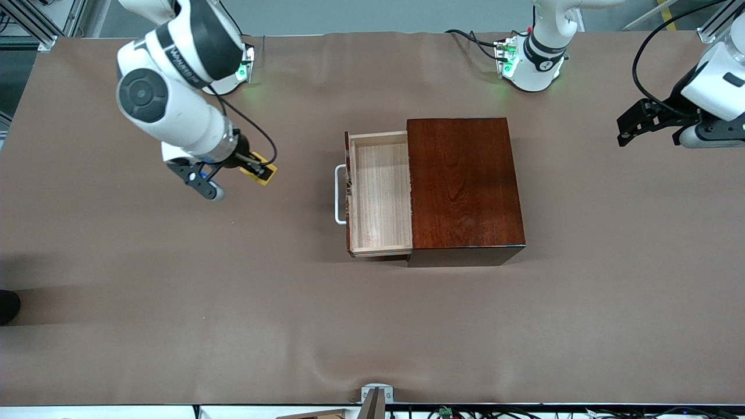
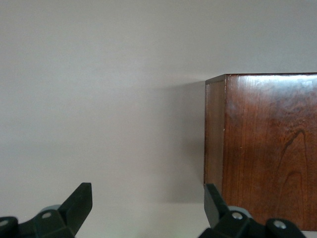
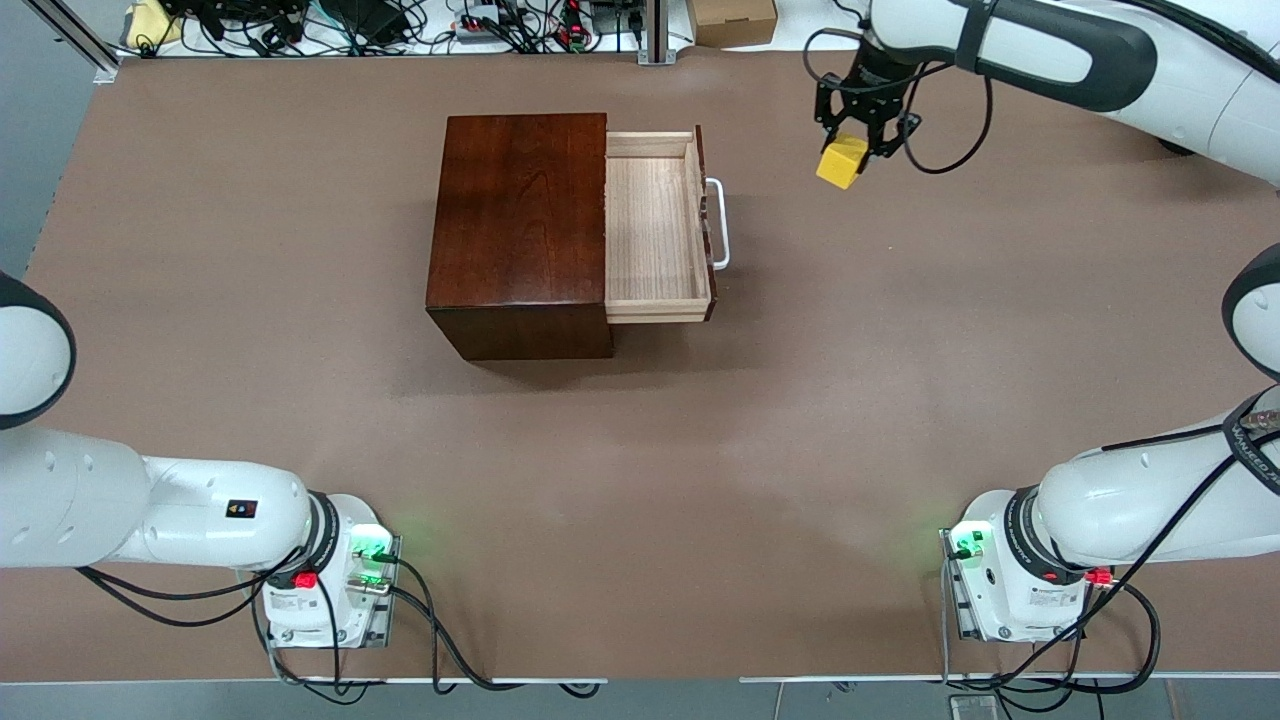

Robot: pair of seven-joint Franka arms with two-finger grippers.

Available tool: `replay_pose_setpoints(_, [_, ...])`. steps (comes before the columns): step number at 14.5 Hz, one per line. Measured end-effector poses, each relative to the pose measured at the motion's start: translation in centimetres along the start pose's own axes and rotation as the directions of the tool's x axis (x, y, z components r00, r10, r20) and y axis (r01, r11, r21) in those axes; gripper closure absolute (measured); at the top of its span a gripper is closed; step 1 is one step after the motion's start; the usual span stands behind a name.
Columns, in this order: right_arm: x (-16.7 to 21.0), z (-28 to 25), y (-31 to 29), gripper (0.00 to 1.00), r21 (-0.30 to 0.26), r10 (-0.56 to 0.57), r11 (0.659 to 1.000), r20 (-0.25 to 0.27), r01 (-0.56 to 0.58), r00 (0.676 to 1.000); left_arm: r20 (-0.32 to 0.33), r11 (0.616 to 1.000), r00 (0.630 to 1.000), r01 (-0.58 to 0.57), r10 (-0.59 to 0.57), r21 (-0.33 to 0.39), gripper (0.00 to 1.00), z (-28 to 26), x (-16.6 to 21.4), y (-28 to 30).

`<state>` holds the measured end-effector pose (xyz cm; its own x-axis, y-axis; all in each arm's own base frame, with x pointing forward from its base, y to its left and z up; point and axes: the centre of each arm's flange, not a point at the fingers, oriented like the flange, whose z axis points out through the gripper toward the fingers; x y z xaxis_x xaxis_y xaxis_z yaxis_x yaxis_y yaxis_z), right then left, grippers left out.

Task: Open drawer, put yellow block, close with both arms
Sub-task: 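Carry the yellow cube with the right gripper over the open drawer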

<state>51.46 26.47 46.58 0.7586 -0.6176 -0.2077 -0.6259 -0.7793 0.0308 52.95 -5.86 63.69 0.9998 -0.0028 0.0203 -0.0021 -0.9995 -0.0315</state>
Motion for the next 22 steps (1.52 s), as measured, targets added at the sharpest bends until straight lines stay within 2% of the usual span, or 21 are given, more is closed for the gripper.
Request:
replay_pose_setpoints(2, [-1.3,0.3,-0.8,0.44,0.007,0.036,0.999,-0.004,-0.036,0.999,-0.002,1.0,1.0,0.0,0.0,-0.001,0.0,0.3,0.3,0.0])
replay_pose_setpoints(6, [-4.1,1.0,-3.2,0.44,0.066,0.174,0.983,-0.013,-0.173,0.985,-0.001,1.0,1.0,-0.001,0.001,-0.002,0.0,1.7,1.5,0.2])
replay_pose_setpoints(11, [-6.5,2.0,-6.1,0.44,0.079,0.299,0.951,0.02,-0.3,0.954,0.014,1.0,1.0,-0.006,0.006,-0.002,0.0,2.9,2.2,0.5])
replay_pose_setpoints(13, [-7.2,2.4,-7.5,0.44,0.079,0.361,0.928,0.042,-0.364,0.931,0.014,1.0,1.0,-0.007,0.007,-0.003,0.0,3.4,2.5,0.6])
replay_pose_setpoints(17, [-8.9,3.9,-10.7,0.44,0.066,0.495,0.863,0.087,-0.501,0.865,0.015,1.0,1.0,-0.01,0.01,-0.004,0.0,4.2,3.1,0.8])
replay_pose_setpoints(19, [-9.3,4.8,-12.1,0.44,0.085,0.544,0.829,0.109,-0.553,0.832,0.011,1.0,1.0,-0.011,0.011,-0.004,0.0,4.1,3.1,0.8])
replay_pose_setpoints(22, [-10.6,7.1,-13.4,0.44,0.084,0.577,0.807,0.096,-0.585,0.811,-0.012,1.0,1.0,-0.012,0.012,-0.007,0.0,3.7,3.3,1.0])
